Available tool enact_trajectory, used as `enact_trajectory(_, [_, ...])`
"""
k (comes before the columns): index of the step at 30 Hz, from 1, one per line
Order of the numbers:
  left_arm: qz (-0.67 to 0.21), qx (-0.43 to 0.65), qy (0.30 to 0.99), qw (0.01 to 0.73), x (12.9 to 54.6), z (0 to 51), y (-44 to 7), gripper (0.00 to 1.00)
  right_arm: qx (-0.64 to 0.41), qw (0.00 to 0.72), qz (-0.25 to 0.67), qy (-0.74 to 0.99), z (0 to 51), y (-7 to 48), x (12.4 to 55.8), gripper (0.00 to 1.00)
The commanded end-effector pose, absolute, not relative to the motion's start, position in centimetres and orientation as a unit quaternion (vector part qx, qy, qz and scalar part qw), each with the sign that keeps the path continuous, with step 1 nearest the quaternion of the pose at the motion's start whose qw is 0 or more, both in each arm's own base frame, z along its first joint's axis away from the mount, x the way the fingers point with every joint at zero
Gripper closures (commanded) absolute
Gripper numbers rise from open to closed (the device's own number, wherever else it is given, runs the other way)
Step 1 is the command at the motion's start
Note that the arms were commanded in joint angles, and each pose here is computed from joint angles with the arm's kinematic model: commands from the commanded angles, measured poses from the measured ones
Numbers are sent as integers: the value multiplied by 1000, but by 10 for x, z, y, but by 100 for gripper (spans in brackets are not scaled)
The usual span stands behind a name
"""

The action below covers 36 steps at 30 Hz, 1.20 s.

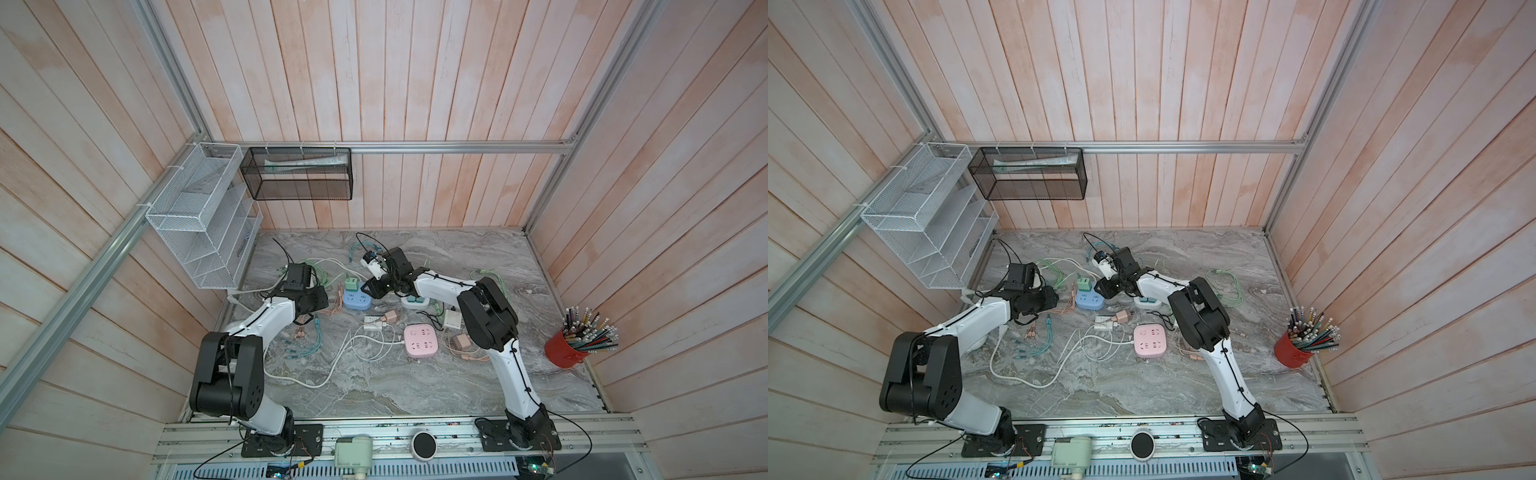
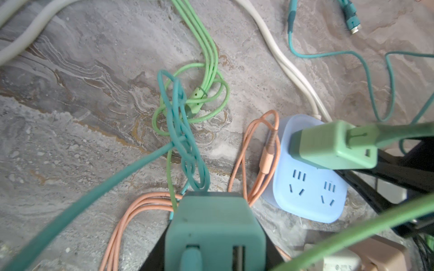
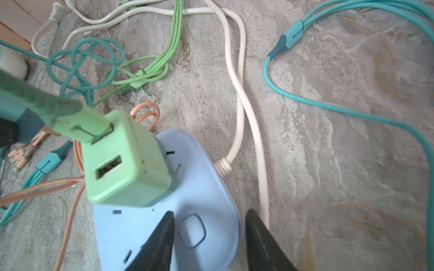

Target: Pull the plug off the socket

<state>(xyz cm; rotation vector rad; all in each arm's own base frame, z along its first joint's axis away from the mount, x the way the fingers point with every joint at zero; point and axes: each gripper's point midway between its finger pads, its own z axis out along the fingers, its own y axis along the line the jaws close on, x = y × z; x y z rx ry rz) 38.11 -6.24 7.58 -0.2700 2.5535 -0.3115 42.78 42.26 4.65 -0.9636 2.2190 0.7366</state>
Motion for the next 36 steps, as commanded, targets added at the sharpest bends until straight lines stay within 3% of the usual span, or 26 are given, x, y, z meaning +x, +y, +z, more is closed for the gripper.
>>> enact_trajectory(1, [-107, -91, 955, 262, 384, 74, -60, 68, -350, 176, 205, 897, -42, 374, 393, 53])
enact_trajectory(11, [-96, -75, 957, 265, 385, 81, -59, 19, -348, 173, 203, 899, -45, 373, 393, 52])
enact_trajectory(15, [-83, -69, 956, 272, 387, 91, -60, 12, -348, 172, 202, 899, -46, 371, 393, 52])
enact_trajectory(17, [-68, -65, 955, 281, 388, 98, -61, 0, -348, 172, 202, 899, -46, 371, 393, 52])
enact_trajectory(32, [-64, -6, 937, 343, 398, 164, -102, 0, -346, 177, 204, 899, -44, 371, 395, 50])
enact_trajectory(36, [-67, 9, 937, 341, 395, 165, -118, 5, -346, 178, 204, 898, -43, 371, 396, 49])
